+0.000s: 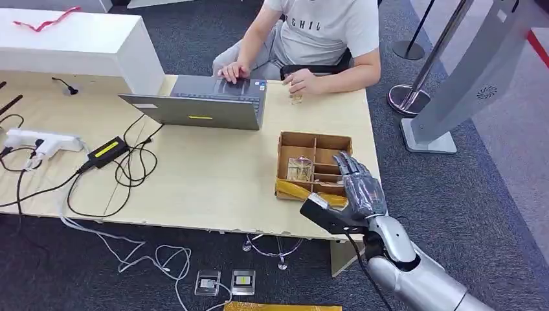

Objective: Pass the card to the sensor for recognition and then transmit it.

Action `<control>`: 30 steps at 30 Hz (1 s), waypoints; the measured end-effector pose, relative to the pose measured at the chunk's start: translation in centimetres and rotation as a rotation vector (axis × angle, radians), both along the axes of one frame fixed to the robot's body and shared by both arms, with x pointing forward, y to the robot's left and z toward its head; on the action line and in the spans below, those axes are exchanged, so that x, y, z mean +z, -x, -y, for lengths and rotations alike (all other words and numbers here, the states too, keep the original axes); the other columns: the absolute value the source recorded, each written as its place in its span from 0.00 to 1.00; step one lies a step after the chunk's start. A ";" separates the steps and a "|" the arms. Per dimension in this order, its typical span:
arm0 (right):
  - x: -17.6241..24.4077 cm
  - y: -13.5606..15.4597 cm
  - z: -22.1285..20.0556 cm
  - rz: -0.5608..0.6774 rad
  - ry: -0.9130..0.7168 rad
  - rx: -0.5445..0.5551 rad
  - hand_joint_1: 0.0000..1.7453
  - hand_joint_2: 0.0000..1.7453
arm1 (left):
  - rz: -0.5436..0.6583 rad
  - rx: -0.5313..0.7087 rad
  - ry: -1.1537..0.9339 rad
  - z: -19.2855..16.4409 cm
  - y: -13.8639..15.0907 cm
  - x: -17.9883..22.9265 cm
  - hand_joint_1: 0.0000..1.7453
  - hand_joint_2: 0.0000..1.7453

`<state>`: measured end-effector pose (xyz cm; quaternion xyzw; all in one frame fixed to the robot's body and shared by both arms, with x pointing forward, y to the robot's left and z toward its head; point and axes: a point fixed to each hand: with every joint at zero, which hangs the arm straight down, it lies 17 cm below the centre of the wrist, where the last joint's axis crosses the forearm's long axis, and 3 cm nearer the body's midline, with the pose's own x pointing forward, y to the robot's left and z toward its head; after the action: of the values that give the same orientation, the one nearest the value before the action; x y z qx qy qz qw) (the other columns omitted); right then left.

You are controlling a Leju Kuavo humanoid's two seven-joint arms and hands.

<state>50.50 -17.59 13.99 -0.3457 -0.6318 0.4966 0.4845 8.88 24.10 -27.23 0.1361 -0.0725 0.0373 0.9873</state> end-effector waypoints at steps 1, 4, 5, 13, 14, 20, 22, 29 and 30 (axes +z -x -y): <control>0.0 0.0 -0.1 0.001 0.000 0.000 0.00 1.00 | 0.000 0.000 -0.001 0.0 0.0 0.0 0.00 0.00; -0.1 -0.1 -0.4 -0.002 -0.003 -0.001 0.00 1.00 | 0.000 0.000 0.000 0.1 0.0 0.0 0.00 0.00; -0.2 -0.1 -0.3 -0.002 -0.001 -0.002 0.00 1.00 | 0.000 0.000 -0.001 0.1 0.0 0.0 0.00 0.00; -0.3 -0.2 -1.0 0.010 0.016 0.006 0.00 1.00 | 0.001 -0.005 0.001 0.2 0.0 0.0 0.00 0.00; -0.3 -0.2 -1.0 0.010 0.016 0.006 0.00 1.00 | 0.001 -0.005 0.001 0.2 0.0 0.0 0.00 0.00; -0.6 -0.2 -1.2 0.012 0.027 0.003 0.00 1.00 | 0.001 -0.009 0.002 0.3 0.0 0.0 0.00 0.00; -1.3 -0.4 -1.5 0.001 0.033 -0.002 0.00 1.00 | 0.004 -0.012 0.001 0.3 -0.1 0.0 0.00 0.00; -1.7 -0.8 -1.3 0.011 0.066 -0.014 0.00 1.00 | 0.002 -0.010 -0.001 0.2 -0.1 0.0 0.00 0.00; -1.8 -0.8 -1.3 0.011 0.069 -0.016 0.00 1.00 | 0.001 -0.010 0.000 0.2 0.0 0.0 0.00 0.00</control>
<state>51.34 -16.34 12.23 -0.3700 -0.6141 0.5125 0.4726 8.91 23.88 -27.20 0.1359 -0.0735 0.0324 0.9875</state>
